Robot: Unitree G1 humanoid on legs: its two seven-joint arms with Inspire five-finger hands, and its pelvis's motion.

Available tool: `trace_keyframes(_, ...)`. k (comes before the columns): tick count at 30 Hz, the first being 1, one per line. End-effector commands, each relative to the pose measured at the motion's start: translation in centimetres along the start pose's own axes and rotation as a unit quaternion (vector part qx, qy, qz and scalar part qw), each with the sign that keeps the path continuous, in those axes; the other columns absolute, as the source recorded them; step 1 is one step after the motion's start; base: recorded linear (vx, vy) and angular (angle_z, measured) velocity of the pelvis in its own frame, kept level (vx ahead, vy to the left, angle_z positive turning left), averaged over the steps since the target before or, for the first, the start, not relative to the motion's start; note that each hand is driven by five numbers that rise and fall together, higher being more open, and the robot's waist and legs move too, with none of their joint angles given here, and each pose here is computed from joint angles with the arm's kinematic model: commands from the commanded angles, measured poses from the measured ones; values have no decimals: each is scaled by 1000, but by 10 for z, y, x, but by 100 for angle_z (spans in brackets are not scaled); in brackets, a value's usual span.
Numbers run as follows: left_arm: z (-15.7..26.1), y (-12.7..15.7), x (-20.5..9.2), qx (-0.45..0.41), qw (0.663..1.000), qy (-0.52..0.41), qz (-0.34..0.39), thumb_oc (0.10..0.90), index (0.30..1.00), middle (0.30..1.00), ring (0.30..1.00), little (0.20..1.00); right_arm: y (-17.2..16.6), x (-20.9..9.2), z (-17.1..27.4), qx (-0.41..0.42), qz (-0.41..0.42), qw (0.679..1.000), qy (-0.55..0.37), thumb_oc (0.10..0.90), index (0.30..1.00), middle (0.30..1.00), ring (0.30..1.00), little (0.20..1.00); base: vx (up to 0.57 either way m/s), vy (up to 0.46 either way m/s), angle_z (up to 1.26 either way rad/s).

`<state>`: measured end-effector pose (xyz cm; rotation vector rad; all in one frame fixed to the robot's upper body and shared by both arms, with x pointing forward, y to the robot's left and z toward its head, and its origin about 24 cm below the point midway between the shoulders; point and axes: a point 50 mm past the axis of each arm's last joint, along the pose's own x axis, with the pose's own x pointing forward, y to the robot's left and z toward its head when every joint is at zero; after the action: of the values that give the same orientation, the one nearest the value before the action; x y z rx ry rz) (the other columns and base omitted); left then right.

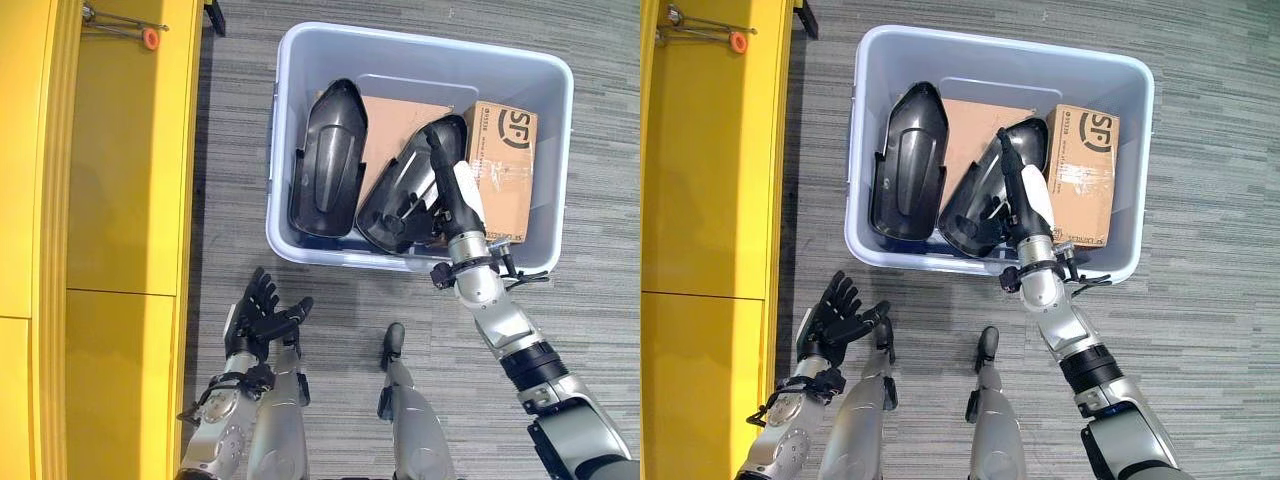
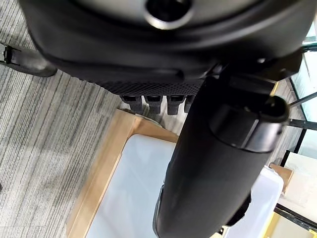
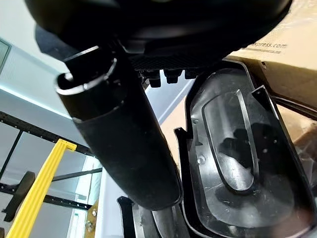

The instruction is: Move parts from the plastic box to the shelf.

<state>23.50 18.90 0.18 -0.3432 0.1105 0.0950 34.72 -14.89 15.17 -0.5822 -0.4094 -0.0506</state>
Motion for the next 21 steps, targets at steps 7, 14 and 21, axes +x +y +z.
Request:
trace_keyframes(7, 24, -8, 1, 6, 998, -67, -16, 900, 1000, 1000, 1000, 1000, -17, 22, 40, -12, -83, 993, -85, 900, 1000, 1000, 1000, 1000, 3, 9, 0)
trace_keyframes(14, 26, -10, 1, 9, 997, -72, -15, 900, 1000, 1000, 1000, 1000, -9, 16, 43, -36, -75, 992, -94, 900, 1000, 1000, 1000, 1000, 4, 9, 0)
trace_keyframes(21, 29, -9, 2, 16, 997, -80, -10, 900, 1000, 1000, 1000, 1000, 3, 6, 44, -79, -49, 990, -109, 900, 1000, 1000, 1000, 1000, 1, 5, 0)
